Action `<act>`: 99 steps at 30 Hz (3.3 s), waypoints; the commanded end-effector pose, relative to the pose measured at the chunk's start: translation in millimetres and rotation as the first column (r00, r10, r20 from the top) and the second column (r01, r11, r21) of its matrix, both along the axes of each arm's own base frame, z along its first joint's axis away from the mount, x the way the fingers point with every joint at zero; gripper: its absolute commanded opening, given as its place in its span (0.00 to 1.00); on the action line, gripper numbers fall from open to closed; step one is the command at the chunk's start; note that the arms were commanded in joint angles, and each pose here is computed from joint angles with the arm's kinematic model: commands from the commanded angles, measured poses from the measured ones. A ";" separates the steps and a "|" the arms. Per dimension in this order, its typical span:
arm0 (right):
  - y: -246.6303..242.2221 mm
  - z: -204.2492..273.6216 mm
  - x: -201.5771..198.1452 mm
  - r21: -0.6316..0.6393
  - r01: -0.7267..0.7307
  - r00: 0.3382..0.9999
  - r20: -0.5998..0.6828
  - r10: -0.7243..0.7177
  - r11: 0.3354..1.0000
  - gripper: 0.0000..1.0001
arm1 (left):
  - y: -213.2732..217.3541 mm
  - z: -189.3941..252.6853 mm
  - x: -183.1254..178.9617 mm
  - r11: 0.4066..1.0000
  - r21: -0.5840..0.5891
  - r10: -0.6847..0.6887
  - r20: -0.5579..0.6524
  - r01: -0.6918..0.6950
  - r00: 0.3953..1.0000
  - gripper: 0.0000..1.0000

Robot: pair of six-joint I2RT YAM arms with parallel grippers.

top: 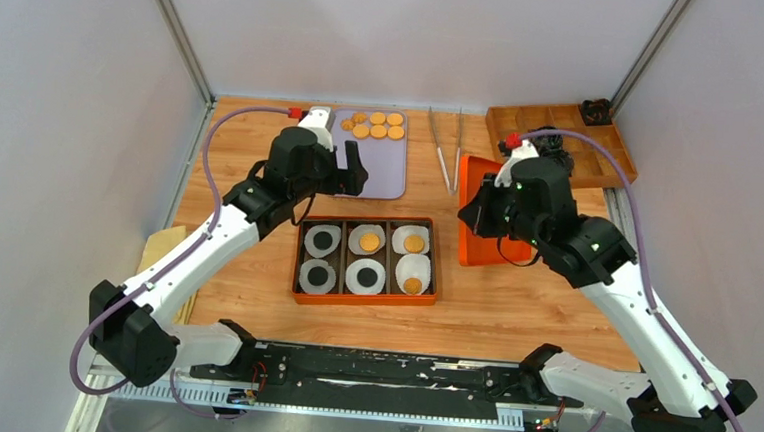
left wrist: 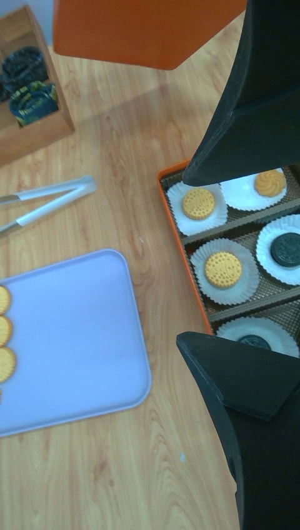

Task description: Pack the cookies

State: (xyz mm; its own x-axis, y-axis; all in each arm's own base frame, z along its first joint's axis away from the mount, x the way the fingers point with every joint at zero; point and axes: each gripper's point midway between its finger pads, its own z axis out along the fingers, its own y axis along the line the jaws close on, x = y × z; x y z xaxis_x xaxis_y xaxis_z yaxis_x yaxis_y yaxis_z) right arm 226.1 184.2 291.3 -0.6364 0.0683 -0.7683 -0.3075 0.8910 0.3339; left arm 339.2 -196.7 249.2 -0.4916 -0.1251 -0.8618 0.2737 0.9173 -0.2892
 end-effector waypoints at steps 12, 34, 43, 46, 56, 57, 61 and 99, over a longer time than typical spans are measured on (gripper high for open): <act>40.0 142.1 -14.3 0.150 -0.327 0.887 0.389 0.249 0.933 0.00 | -30.3 44.9 24.3 0.992 -0.095 -0.065 0.133 0.078 0.989 0.92; 53.6 162.3 -11.2 0.416 -0.512 0.836 0.443 0.324 0.752 0.00 | -10.2 46.1 23.7 0.998 -0.060 0.003 0.166 0.007 0.986 0.57; 24.8 123.3 23.7 0.283 -0.277 0.932 0.311 0.185 0.918 0.00 | -5.9 47.1 24.0 0.998 -0.064 0.028 0.169 -0.017 0.985 0.48; 15.1 103.4 34.2 0.216 -0.204 0.957 0.250 0.148 0.955 0.00 | -7.6 50.8 25.6 0.998 -0.061 0.019 0.182 -0.008 0.983 0.56; 8.6 55.0 24.0 -0.047 -0.305 0.939 0.153 0.309 0.951 0.00 | -65.5 107.8 43.8 0.952 0.008 -0.296 0.264 0.305 0.918 0.93; 8.2 50.5 20.5 -0.084 -0.331 0.929 0.145 0.341 0.940 0.00 | -70.5 111.0 46.9 0.942 0.017 -0.327 0.251 0.334 0.911 0.93; 8.0 32.1 3.9 -0.168 -0.406 0.902 0.085 0.423 0.898 0.00 | -89.2 99.0 63.5 0.889 -0.006 -0.452 0.150 0.458 0.879 0.93; 92.0 10.7 -26.5 -0.407 -0.633 0.697 0.069 0.713 0.658 0.00 | -163.5 5.9 11.2 0.493 -0.535 -0.824 -0.031 0.687 0.566 0.74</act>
